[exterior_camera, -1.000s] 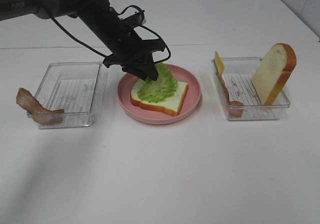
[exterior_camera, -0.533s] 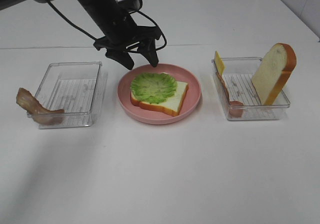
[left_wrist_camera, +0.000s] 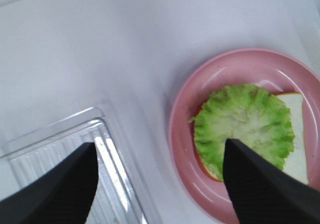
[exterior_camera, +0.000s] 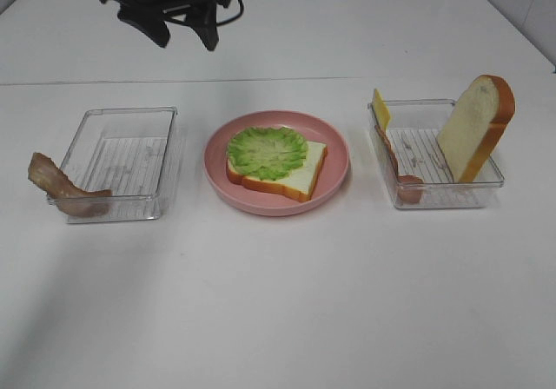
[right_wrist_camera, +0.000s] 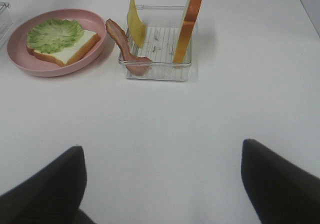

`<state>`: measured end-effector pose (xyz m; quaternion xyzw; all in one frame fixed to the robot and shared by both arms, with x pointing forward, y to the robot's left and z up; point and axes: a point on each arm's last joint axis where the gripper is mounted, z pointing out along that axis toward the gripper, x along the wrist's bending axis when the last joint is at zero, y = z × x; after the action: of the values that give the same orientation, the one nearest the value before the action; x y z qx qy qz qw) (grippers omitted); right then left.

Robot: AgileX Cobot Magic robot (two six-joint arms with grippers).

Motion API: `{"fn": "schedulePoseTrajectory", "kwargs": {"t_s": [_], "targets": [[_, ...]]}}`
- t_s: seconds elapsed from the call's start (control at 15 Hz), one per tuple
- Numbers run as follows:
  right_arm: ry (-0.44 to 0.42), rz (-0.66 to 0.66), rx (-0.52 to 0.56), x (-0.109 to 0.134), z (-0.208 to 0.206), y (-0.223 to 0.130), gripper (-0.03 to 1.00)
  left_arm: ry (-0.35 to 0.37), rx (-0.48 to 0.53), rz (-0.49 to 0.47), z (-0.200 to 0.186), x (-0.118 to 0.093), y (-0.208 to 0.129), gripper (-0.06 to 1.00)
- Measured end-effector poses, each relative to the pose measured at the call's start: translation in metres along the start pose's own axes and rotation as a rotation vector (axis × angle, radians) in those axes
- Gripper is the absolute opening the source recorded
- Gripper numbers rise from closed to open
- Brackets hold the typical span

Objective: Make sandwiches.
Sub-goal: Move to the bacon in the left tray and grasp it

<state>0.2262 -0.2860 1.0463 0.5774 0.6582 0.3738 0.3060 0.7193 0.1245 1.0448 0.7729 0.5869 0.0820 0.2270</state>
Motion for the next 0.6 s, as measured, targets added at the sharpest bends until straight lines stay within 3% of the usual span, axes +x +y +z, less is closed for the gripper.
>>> {"fn": "schedulePoseTrajectory", "kwargs": {"t_s": [0.13, 0.27, 0.47, 0.6], "targets": [[0.0, 0.0, 0.0, 0.0, 0.0, 0.0, 0.8, 0.037, -0.01, -0.028, -0.023, 0.018, -0.003, 0.67], [0.0, 0.0, 0.0, 0.0, 0.0, 0.0, 0.8, 0.105, 0.048, -0.058, -0.039, 0.043, -0.022, 0.67], [0.0, 0.0, 0.0, 0.0, 0.0, 0.0, 0.8, 0.182, 0.109, -0.081, -0.057, 0.063, -0.046, 0.65], [0.0, 0.0, 0.0, 0.0, 0.0, 0.0, 0.8, 0.235, 0.148, -0.158, -0.084, 0.085, -0.076, 0.62]]}}
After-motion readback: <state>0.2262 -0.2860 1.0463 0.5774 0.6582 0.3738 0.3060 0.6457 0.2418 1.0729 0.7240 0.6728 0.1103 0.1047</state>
